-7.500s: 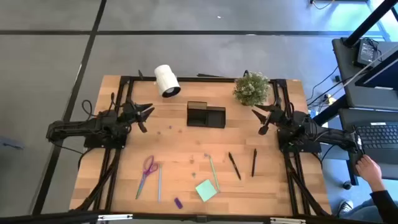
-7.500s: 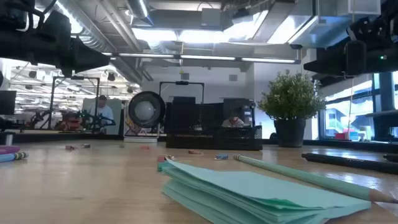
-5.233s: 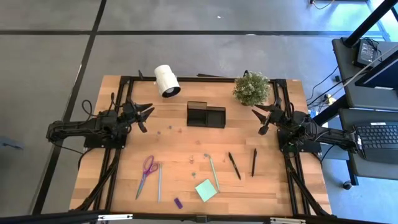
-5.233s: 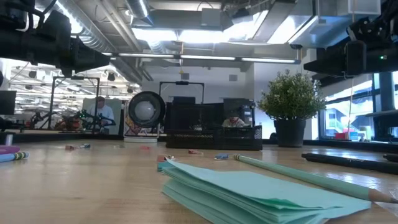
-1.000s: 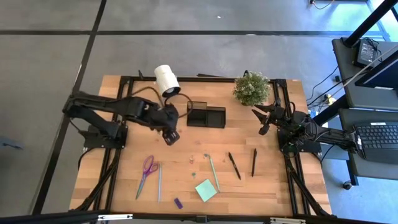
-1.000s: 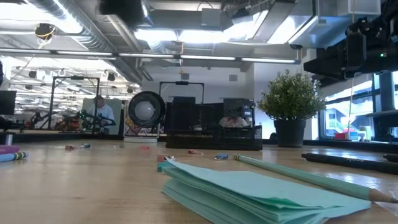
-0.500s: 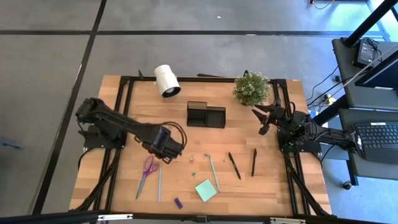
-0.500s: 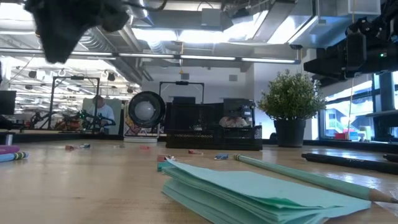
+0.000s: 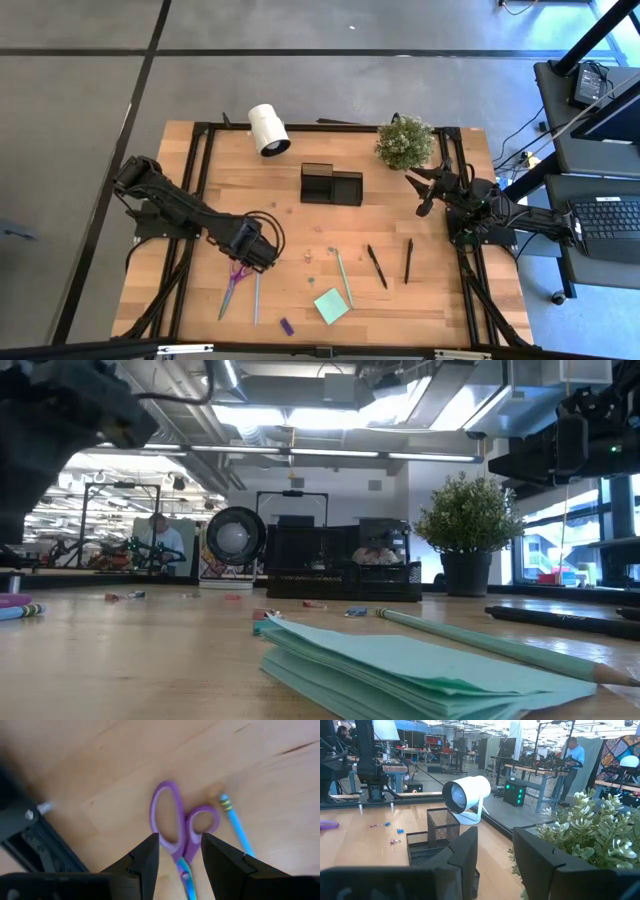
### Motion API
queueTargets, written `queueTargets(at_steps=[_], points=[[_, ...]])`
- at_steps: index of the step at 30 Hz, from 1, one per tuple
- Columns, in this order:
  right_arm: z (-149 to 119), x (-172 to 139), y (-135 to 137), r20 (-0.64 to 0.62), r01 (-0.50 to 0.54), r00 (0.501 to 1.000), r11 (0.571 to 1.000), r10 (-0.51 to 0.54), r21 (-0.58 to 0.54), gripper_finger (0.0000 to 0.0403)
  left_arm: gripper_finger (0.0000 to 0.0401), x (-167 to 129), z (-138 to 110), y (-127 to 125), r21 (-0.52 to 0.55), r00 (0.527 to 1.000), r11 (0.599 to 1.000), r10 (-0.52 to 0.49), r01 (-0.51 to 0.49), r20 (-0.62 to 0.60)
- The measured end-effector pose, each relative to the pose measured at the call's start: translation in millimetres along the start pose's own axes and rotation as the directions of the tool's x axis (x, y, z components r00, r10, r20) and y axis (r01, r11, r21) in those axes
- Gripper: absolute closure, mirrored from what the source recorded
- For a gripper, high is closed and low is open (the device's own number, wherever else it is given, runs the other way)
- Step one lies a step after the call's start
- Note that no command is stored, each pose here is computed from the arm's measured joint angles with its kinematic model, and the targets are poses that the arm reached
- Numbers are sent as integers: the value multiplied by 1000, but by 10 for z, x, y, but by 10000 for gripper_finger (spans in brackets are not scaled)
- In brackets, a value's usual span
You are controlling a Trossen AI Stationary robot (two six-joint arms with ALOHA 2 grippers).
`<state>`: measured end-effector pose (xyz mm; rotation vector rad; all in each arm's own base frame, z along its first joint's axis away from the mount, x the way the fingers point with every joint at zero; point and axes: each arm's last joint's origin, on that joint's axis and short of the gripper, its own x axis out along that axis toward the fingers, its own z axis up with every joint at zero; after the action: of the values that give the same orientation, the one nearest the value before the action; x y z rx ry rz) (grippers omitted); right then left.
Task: Pick and place office supplies into organizer
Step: Put the pink scissor into the black desk organizer
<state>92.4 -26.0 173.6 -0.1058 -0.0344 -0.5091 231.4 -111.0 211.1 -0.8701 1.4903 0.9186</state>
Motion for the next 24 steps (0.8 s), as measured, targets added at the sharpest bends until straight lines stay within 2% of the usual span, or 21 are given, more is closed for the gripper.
queueTargets(at_steps=[2,8,14,24], points=[[-1,0,0,0,0,1000,1000,0,0,274,260,58,-25,5,-19,1000,1000,-4,4,-24],[-1,0,0,0,0,1000,1000,0,0,274,260,193,-87,-74,-51,993,992,-116,115,-29],[0,0,0,0,0,1000,1000,0,0,274,260,336,-134,-11,-113,995,990,-90,84,-48],[-2,0,0,-1,0,1000,1000,0,0,274,260,494,-135,-27,-130,990,984,-129,119,-66]])
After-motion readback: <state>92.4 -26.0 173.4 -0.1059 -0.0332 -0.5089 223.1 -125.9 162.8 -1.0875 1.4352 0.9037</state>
